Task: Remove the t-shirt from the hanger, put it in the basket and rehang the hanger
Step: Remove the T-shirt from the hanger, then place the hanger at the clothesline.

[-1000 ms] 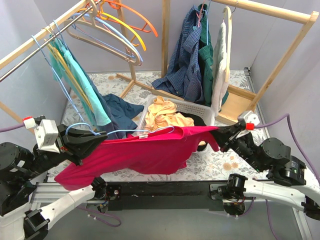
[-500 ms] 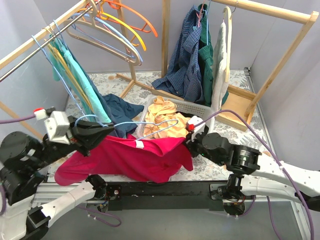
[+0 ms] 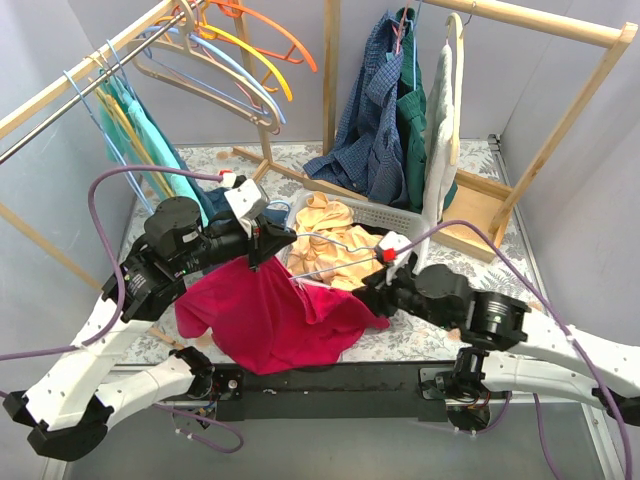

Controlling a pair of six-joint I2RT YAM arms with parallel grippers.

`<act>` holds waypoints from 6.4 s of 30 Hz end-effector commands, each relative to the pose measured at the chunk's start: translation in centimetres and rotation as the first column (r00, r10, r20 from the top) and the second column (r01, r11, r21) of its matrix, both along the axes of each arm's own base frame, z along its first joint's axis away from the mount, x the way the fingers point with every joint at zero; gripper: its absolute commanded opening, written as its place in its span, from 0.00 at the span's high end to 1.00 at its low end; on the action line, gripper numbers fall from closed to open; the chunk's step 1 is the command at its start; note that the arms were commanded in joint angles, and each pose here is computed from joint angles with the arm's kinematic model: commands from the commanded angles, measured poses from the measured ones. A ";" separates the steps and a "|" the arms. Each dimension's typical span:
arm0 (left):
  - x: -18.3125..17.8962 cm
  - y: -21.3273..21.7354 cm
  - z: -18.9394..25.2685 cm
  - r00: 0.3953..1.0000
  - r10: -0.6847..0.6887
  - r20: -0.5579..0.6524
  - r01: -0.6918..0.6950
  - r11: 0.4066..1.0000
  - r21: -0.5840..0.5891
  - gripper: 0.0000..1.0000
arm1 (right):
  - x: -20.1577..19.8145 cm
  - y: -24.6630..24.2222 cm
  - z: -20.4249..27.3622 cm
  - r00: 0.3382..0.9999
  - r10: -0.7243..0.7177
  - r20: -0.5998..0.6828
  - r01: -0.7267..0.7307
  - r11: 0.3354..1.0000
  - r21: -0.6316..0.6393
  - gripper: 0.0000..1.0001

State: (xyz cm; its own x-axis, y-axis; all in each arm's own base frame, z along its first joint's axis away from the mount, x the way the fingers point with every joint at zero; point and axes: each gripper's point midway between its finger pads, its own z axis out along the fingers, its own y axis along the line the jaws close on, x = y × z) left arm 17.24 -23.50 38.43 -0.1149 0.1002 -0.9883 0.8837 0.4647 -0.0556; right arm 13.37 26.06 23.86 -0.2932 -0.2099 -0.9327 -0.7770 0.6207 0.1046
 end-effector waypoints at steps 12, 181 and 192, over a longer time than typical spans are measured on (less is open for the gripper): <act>-3.6 0.8 1.8 0.992 -0.117 0.049 0.119 0.992 -0.032 1.00 | -3.1 -0.2 11.5 0.921 0.306 0.240 -0.308 0.951 -0.029 0.56; -9.0 5.1 -4.1 0.967 -0.039 -0.251 0.000 0.988 -0.155 0.02 | 20.3 22.3 26.3 0.829 0.208 0.519 -0.394 0.876 0.277 0.99; -9.3 5.3 -3.6 0.965 -0.037 -0.258 -0.010 0.984 -0.176 0.02 | 22.8 24.5 26.1 0.806 0.170 0.568 -0.421 0.839 0.346 0.99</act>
